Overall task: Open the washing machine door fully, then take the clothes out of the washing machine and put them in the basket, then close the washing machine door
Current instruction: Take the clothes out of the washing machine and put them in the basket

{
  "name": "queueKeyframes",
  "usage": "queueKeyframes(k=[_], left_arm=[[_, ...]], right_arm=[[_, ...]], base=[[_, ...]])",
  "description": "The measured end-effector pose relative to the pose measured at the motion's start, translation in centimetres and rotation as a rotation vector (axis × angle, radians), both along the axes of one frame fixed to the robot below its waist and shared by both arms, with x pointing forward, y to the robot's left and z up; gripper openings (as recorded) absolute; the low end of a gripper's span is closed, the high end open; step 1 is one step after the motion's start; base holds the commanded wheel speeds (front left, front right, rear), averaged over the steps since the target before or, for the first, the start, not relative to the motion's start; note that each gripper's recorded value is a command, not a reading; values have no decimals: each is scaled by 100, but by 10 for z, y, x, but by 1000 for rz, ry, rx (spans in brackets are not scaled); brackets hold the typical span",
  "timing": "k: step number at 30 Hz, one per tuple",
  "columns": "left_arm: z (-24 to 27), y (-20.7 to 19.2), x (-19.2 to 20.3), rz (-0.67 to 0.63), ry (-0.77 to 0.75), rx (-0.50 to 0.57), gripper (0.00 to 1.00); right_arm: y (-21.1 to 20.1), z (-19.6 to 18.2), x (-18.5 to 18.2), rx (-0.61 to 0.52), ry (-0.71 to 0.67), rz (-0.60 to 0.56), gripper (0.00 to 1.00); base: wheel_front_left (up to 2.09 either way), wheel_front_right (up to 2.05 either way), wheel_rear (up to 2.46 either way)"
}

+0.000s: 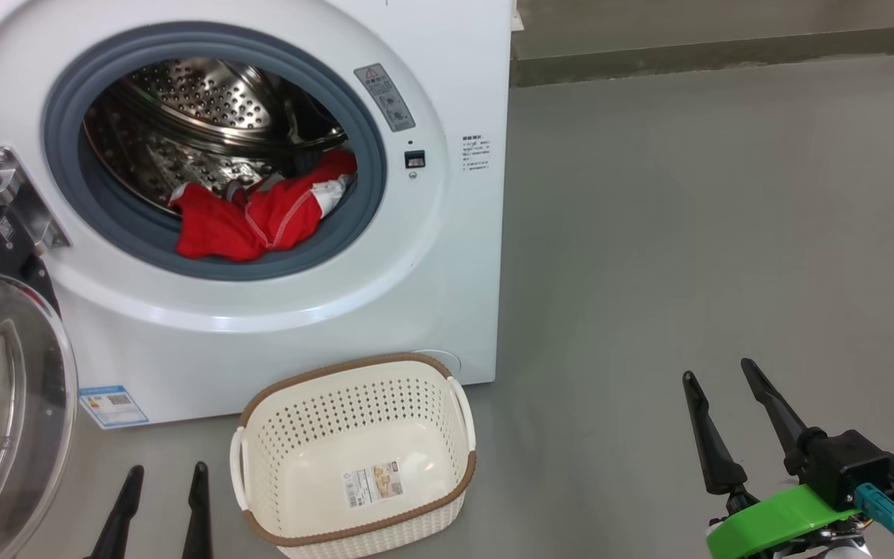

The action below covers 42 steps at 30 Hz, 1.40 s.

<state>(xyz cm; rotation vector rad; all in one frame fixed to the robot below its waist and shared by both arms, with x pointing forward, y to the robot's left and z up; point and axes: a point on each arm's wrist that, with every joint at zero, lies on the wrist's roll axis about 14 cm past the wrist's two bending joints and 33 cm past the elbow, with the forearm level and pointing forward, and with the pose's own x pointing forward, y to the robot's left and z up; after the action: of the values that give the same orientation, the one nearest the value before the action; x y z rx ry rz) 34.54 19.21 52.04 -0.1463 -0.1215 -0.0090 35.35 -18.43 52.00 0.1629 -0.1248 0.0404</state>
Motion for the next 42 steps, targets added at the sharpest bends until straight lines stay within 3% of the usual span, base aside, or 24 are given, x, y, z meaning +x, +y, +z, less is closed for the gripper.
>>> queueKeyframes(k=[12,30,42], left_arm=[[-4,1,0,1,12,13,100],[4,5,-1,15,-17,-24,100],[3,5,-2,20,-17,-27,100]], right_arm=[[2,-3,2,1,9,6,100],[8,-8,6,1,24,23,100],[8,-6,4,1,20,23,100]], base=[[16,-16,0],[141,-141,0],[24,-24,0]])
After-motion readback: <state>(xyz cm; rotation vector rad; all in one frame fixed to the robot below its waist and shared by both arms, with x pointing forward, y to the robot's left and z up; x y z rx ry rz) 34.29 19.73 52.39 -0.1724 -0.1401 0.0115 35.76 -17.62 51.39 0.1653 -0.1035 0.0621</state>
